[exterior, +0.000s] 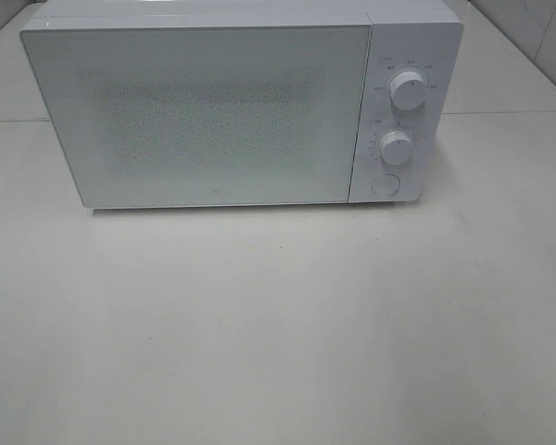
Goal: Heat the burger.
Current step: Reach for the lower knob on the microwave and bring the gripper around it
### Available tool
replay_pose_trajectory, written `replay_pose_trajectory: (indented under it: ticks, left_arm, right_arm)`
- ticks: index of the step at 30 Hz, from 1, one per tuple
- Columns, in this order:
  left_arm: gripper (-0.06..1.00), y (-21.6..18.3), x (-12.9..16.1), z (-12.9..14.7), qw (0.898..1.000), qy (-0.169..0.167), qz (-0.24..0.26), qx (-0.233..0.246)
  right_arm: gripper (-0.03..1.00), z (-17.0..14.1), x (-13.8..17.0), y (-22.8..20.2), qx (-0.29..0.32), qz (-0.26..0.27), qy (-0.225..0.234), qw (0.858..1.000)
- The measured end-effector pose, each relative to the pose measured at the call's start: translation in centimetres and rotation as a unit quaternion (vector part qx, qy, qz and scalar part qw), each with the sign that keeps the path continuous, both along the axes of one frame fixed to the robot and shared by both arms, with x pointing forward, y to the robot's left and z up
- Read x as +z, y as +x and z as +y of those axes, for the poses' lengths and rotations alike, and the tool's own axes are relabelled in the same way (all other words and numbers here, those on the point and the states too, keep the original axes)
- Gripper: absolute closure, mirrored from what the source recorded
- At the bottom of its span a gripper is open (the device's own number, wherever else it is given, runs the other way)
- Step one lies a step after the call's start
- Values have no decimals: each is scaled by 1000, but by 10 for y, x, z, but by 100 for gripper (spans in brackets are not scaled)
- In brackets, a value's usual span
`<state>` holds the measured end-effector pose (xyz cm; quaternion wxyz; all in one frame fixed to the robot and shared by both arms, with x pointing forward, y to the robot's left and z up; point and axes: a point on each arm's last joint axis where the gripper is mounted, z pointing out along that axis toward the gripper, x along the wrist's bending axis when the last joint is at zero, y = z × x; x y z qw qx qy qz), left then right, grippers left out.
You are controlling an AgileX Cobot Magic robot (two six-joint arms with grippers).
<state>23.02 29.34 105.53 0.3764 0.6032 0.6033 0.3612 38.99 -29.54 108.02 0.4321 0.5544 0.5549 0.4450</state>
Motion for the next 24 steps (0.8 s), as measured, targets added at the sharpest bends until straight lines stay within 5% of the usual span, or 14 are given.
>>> replay_pose_trajectory:
  ticks: [13,24]
  left_arm:
    - [-5,0,0,0,1000,0,0,0]
    - [-5,0,0,0,1000,0,0,0]
  right_arm:
    - [21,5,-42,25,28,-36,-6,999]
    - [21,-3,-68,44,-21,-34,-15,999]
